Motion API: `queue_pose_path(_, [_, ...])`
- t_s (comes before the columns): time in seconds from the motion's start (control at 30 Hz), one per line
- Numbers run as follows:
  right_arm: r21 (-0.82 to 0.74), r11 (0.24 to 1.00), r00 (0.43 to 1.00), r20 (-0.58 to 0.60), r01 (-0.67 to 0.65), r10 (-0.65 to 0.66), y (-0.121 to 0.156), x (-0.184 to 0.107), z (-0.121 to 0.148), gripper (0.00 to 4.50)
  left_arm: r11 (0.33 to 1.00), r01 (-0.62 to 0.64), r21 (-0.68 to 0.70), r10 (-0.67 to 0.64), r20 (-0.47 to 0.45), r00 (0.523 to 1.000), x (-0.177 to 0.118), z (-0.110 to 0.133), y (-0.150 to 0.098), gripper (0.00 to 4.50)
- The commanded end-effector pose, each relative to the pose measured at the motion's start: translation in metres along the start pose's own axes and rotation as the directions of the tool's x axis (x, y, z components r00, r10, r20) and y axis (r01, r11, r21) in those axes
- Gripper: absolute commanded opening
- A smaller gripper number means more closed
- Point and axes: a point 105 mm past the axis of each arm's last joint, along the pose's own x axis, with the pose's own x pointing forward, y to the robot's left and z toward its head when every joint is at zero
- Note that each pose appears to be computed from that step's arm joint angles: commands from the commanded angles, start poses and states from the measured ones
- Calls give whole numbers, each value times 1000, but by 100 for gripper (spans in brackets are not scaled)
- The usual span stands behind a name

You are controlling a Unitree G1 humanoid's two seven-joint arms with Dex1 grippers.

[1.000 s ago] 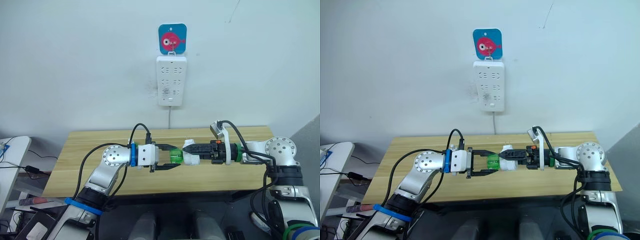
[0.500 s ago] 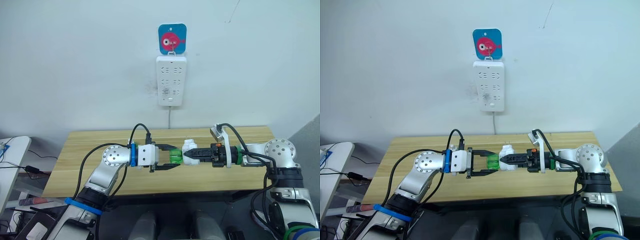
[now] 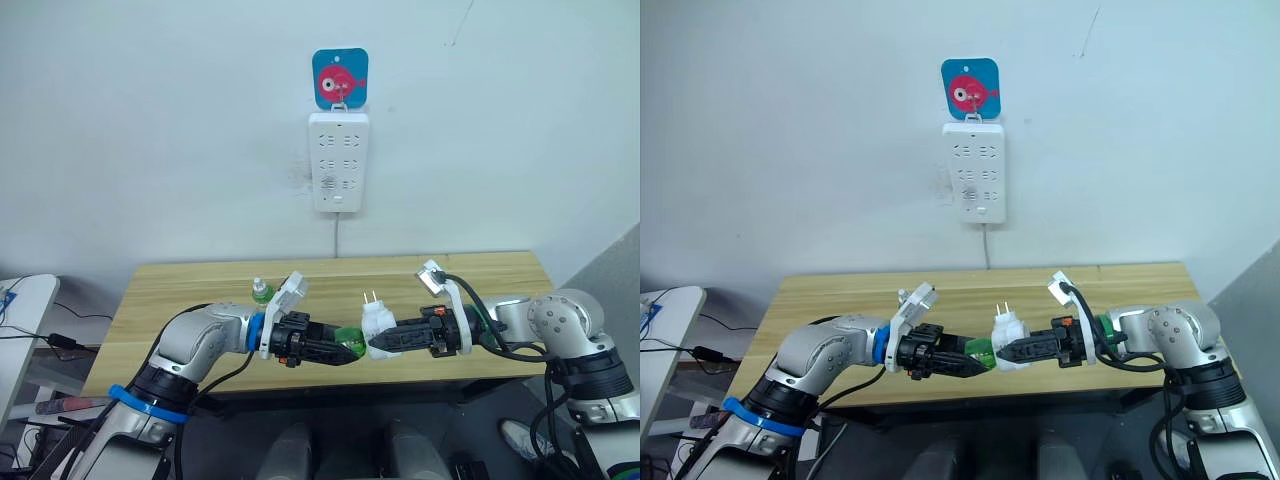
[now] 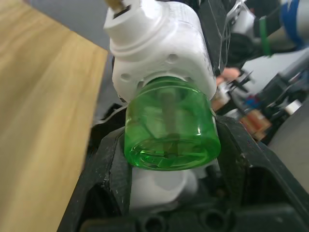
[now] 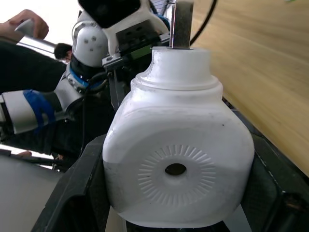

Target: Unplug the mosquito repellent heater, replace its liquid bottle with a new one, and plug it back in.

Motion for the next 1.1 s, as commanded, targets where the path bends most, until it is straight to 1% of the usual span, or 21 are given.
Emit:
queue_pose_path(0.03, [6, 1000, 999, 36, 4, -4, -1, -5, 8, 300, 995, -80, 66, 74, 87, 993, -10, 22, 5, 226])
queue_pose_path(0.07, [15, 1000, 999, 49, 1, -2, -1, -6, 9, 300, 993, -93, 79, 85, 89, 992, -9, 22, 6, 226])
queue_pose_path(0.1, [28, 1000, 998, 66, 0, -2, -2, -7, 12, 300, 989, -111, 97, 103, 87, 991, -8, 21, 8, 261])
queue_pose_path(0.13, [46, 999, 996, 90, -5, 1, -3, -9, 15, 300, 988, -105, 112, 98, 64, 993, -8, 15, 5, 299])
queue_pose_path(0.17, [60, 998, 994, 109, -7, 1, -4, -10, 18, 300, 987, -96, 126, 91, 45, 995, -8, 11, 2, 317])
queue_pose_path(0.27, [79, 997, 989, 149, 7, -19, -7, -14, 25, 300, 981, -109, 161, 109, 8, 994, -13, 2, -4, 409])
queue_pose_path(0.3, [92, 996, 985, 173, 12, -28, -9, -16, 29, 300, 973, -119, 200, 126, -21, 992, -16, -3, -6, 442])
queue_pose_path(0.37, [122, 992, 975, 219, 22, -48, -13, -22, 37, 300, 935, -160, 316, 188, -62, 980, -24, -11, -6, 450])
queue_pose_path(0.43, [141, 990, 969, 238, 30, -64, -16, -25, 41, 300, 815, -256, 520, 311, -20, 950, -29, -6, 6, 450])
queue_pose_path(0.47, [146, 989, 969, 239, 33, -68, -16, -26, 41, 300, 730, -307, 610, 369, 26, 929, -31, 0, 13, 450])
queue_pose_path(0.5, [149, 988, 969, 238, 36, -71, -16, -27, 41, 300, 629, -344, 697, 408, 81, 909, -33, 6, 19, 450])
queue_pose_path(0.53, [151, 988, 969, 237, 39, -74, -16, -27, 41, 300, 514, -370, 774, 435, 137, 890, -34, 13, 22, 450])
queue_pose_path(0.57, [156, 987, 969, 235, 45, -82, -17, -27, 41, 300, 334, -385, 860, 473, 200, 858, -36, 21, 27, 450])
queue_pose_path(0.6, [164, 986, 969, 233, 45, -83, -17, -26, 42, 300, 117, -336, 934, 482, 243, 842, -36, 25, 26, 450])
queue_pose_path(0.63, [167, 985, 969, 232, 46, -84, -18, -24, 43, 300, -49, -299, 953, 463, 287, 839, -35, 28, 24, 450])
queue_pose_path(0.67, [173, 984, 968, 233, 49, -90, -19, -22, 45, 300, -166, -277, 946, 434, 323, 841, -33, 30, 21, 450])
queue_pose_path(0.7, [178, 983, 968, 234, 52, -94, -19, -21, 47, 300, -268, -256, 929, 406, 349, 844, -32, 33, 19, 450])
queue_pose_path(0.77, [174, 984, 968, 233, 46, -87, -17, -18, 49, 300, -384, -224, 896, 356, 367, 860, -27, 36, 16, 450])
queue_pose_path(0.83, [173, 984, 969, 233, 38, -78, -15, -17, 52, 300, -442, -217, 870, 317, 378, 870, -23, 38, 15, 450])
queue_pose_path(0.93, [163, 985, 973, 216, 46, -81, -13, -13, 52, 300, -481, -223, 848, 290, 394, 872, -16, 43, 20, 450])
queue_pose_path(1.1, [164, 986, 975, 211, 34, -69, -10, -8, 55, 300, -497, -221, 839, 273, 393, 878, -7, 44, 28, 450])
